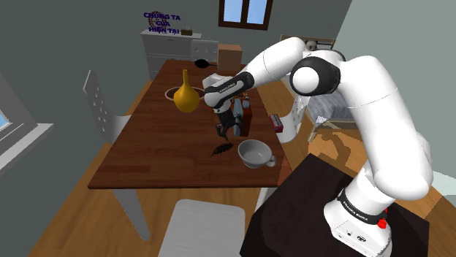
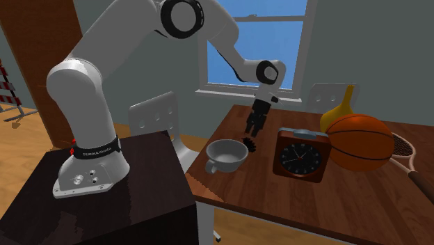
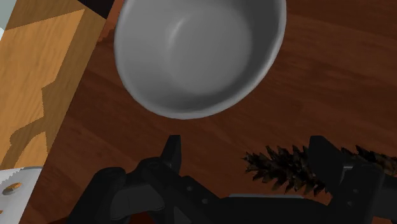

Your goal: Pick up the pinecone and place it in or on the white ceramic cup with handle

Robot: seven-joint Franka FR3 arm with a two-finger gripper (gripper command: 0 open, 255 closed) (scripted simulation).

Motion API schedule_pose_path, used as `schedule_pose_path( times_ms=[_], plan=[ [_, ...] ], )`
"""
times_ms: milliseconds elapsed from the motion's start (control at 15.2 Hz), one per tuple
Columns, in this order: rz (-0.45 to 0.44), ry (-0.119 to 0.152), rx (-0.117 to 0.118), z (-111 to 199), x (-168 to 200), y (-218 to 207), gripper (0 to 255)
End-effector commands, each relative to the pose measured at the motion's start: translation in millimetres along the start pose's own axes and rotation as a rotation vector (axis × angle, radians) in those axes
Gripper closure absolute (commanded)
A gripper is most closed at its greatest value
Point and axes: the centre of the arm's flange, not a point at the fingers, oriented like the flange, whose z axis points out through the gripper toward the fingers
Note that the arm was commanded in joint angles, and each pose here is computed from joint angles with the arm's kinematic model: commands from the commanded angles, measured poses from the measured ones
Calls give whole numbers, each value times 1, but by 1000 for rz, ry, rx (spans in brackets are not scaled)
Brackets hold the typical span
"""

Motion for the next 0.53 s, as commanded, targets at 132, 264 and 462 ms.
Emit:
schedule_pose_path(
  times_ms=[132, 264, 462],
  plan=[
    [2, -5, -3, 20, 1, -2, 0],
    [2, -5, -3, 29, 1, -2, 0],
    [2, -5, -3, 29, 1, -2, 0]
  ],
)
